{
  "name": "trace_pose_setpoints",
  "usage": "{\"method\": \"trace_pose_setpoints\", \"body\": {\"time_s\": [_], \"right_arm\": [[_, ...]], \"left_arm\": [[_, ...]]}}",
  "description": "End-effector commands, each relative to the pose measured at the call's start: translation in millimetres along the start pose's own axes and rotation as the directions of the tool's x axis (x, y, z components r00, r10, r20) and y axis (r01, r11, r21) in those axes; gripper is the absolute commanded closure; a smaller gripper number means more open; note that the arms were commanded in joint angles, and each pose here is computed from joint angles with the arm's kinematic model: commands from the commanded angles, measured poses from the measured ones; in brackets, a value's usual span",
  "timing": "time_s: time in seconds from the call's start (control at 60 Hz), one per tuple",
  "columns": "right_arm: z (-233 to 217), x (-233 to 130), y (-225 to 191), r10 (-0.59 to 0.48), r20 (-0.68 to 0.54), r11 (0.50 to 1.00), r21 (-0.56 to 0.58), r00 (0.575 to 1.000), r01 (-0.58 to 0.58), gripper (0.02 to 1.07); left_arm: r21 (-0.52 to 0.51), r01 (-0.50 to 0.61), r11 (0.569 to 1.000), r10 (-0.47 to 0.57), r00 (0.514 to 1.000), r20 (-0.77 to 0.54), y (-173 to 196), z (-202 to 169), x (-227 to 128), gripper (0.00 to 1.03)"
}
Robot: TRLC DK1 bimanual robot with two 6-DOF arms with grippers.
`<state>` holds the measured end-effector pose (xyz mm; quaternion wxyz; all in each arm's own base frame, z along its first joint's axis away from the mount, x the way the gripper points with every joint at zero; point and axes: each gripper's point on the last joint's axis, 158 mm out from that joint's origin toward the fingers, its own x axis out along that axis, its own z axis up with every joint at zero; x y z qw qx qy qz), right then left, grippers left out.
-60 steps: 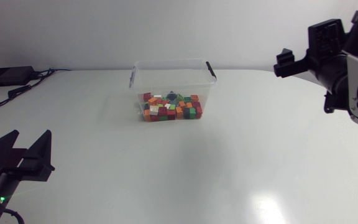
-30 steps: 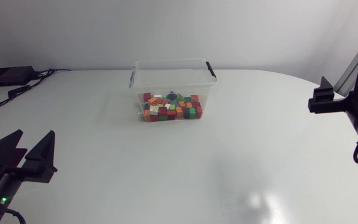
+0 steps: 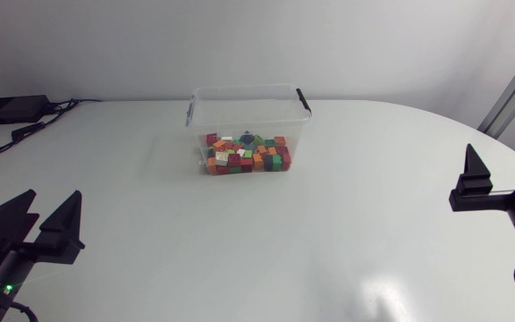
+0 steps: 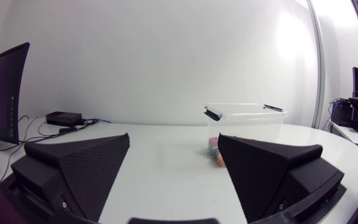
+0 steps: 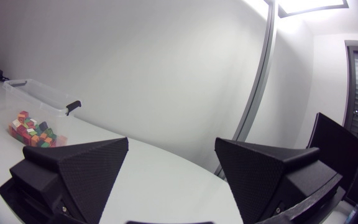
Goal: Place the duplo bricks in the container
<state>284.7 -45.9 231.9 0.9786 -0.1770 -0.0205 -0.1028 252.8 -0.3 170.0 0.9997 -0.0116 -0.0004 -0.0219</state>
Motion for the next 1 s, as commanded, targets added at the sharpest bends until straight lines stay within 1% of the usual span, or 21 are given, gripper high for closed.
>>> {"method": "trace_pose_setpoints", "body": {"time_s": [0.0, 0.4, 0.733, 0.983], "right_arm": [[-12.2, -5.6, 11.0, 0.035, -0.017, 0.998, 0.054, 0.999, -0.034, 0.07], [-38.2, -29.1, 38.9, 0.137, -0.041, 0.968, 0.219, 0.990, -0.125, 0.07], [-62.0, -44.5, 62.4, 0.218, -0.061, 0.918, 0.350, 0.974, -0.184, 0.07], [-62.0, -44.5, 62.4, 0.218, -0.061, 0.918, 0.350, 0.974, -0.184, 0.07]], "left_arm": [[0.000, 0.000, 1.000, 0.000, 1.000, -0.020, -0.9, -10.1, 0.8, 0.04], [0.011, -0.015, 1.000, 0.015, 0.999, -0.043, -1.7, -15.5, 1.3, 0.04], [0.022, -0.027, 0.999, 0.028, 0.998, -0.062, -2.4, -20.0, 1.5, 0.04], [0.022, -0.027, 0.999, 0.028, 0.998, -0.062, -2.4, -20.0, 1.5, 0.04]]}}
